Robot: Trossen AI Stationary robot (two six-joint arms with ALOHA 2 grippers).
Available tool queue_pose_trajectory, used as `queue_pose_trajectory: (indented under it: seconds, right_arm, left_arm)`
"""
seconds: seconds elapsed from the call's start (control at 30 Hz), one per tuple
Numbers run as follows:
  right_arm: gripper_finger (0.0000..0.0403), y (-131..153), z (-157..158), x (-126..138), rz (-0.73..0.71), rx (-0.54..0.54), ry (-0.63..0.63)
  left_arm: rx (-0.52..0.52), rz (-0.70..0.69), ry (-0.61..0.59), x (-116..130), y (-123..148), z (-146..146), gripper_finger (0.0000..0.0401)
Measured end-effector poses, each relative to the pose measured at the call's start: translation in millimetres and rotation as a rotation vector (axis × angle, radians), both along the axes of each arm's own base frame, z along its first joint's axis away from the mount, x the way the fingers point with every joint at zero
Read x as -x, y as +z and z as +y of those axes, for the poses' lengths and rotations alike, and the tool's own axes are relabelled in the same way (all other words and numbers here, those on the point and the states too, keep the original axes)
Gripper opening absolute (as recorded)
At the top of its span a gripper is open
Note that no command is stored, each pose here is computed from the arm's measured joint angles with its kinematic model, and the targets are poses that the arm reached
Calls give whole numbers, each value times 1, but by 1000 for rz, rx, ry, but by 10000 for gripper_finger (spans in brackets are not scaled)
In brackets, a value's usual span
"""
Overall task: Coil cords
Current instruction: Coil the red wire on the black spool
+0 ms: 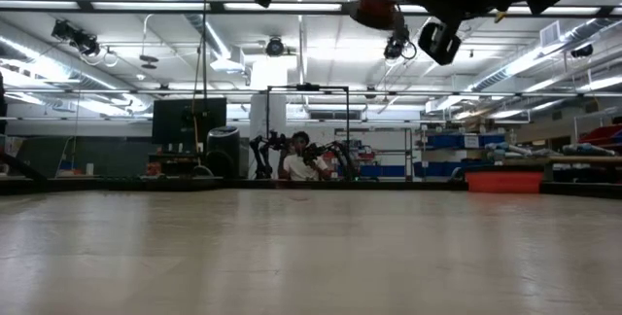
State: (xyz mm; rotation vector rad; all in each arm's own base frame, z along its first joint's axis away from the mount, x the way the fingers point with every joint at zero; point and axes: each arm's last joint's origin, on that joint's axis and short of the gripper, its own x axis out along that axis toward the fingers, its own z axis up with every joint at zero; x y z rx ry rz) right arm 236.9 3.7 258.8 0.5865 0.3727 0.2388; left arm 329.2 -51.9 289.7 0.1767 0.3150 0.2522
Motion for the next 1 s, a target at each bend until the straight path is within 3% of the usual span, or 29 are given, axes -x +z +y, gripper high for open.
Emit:
queue_pose_trajectory:
  seconds: [0.2,0.43,0.67,0.83,1.0]
  right_arm:
    - [2,-3,1,1,56,-66,-9]
    - [2,-12,2,5,151,-54,2]
    - [1,-12,4,5,79,226,-4]
    - [1,-10,12,5,18,448,-23]
    - [1,-7,18,5,-22,518,-13]
  left_arm:
    - [-6,-21,-13,-8,-5,-3,67]
    - [12,19,-37,-10,-15,-4,67]
    - [190,-19,-64,-12,-15,3,67]
    - [211,-18,-35,-13,-16,12,67]
    - [220,-17,-13,-14,-16,19,67]
